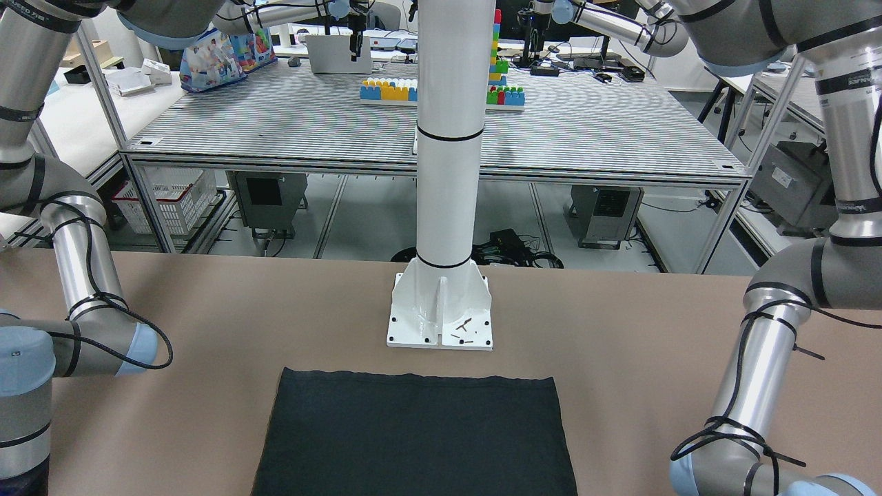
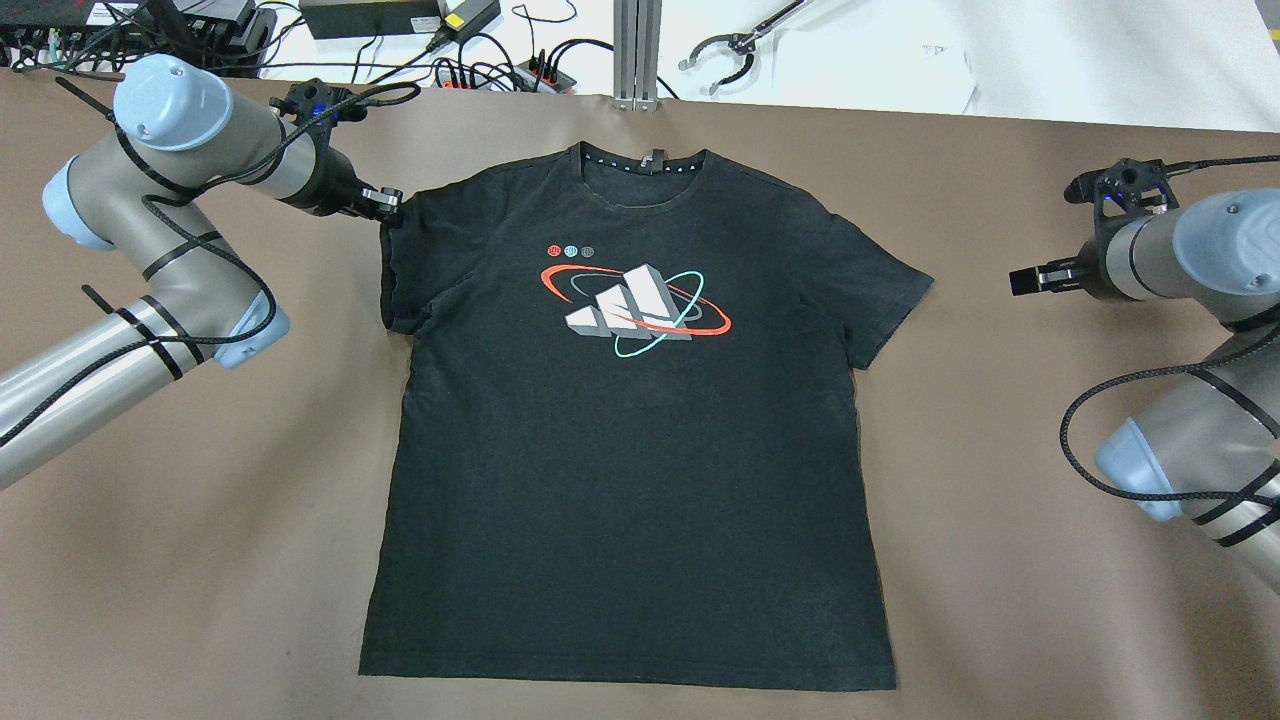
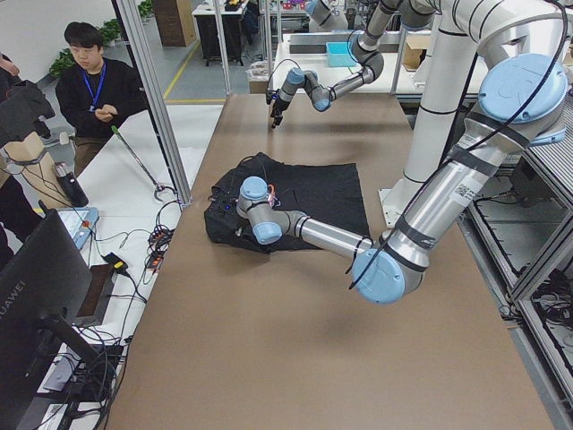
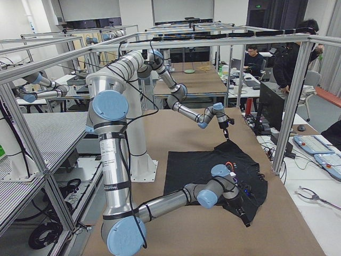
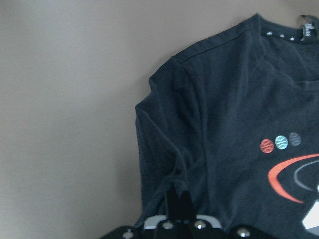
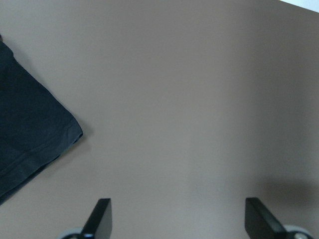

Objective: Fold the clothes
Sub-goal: 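Grasp the sleeve nearest the left gripper and fold it inward over the chest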

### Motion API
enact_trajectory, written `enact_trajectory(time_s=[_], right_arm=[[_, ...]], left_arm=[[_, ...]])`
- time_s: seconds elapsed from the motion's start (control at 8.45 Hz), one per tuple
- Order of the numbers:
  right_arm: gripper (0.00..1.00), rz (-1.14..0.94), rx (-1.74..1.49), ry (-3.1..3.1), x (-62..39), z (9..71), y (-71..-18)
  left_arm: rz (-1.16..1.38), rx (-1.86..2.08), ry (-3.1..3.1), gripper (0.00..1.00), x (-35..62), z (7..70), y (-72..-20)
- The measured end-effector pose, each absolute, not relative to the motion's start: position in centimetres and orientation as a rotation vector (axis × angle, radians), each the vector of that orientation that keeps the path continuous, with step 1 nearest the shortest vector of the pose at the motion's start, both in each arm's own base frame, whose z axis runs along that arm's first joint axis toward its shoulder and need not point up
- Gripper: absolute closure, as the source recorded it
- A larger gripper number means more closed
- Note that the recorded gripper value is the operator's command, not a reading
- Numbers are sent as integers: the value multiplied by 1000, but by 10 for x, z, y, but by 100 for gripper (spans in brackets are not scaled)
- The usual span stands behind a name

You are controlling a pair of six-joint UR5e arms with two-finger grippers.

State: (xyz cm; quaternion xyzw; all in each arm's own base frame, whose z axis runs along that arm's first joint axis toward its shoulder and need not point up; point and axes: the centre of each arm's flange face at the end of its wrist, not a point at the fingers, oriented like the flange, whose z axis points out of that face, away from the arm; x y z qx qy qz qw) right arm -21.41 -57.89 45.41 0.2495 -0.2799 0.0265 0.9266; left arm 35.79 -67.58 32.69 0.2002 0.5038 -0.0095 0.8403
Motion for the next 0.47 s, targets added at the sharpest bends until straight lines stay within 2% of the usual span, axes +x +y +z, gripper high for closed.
enact_trajectory(time_s=[0.47], right_arm=[[6, 67, 508, -584, -216, 452, -577]], left_arm=[[-122, 386, 1099, 100, 433, 226, -653]])
